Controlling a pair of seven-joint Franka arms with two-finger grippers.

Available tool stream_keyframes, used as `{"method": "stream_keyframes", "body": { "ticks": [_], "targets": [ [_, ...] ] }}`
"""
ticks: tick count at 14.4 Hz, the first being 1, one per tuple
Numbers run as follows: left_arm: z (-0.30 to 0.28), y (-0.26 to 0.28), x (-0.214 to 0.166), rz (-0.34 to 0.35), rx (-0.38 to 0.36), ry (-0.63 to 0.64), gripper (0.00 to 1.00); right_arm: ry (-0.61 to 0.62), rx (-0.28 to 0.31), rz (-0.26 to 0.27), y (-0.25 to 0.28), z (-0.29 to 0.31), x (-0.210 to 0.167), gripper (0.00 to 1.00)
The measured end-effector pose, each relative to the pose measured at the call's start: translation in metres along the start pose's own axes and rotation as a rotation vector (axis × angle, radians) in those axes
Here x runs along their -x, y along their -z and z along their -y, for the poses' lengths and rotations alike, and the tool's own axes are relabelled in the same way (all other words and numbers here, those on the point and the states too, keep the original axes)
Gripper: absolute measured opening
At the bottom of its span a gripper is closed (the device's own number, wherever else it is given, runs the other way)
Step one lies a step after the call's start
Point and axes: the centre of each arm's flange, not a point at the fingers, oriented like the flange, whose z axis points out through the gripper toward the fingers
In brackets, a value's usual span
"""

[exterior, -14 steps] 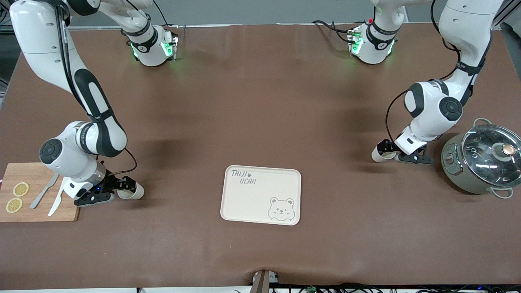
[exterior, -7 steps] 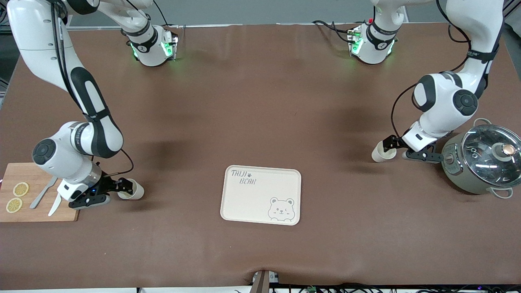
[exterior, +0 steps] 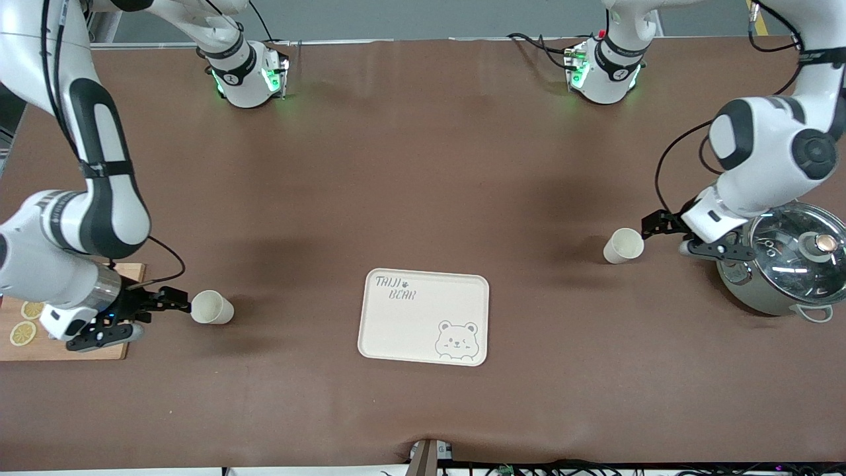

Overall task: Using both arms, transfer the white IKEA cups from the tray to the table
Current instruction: 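Open the right gripper while the left gripper releases its cup and rises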

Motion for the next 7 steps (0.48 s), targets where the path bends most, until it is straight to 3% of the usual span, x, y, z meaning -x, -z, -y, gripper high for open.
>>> {"method": "stream_keyframes", "body": {
  "ticks": [3, 7],
  "targets": [
    [-0.003, 0.064, -0.026, -0.051, -0.001, -0.013, 1.00, -0.003, -0.013, 0.041, 0.030, -0.004, -0.003, 1.00],
    [-0.006, 0.133, -0.044, -0.031, 0.011, 0.009, 1.00, -0.016, -0.012, 0.094, 0.081, 0.003, -0.003, 1.00]
  ]
}}
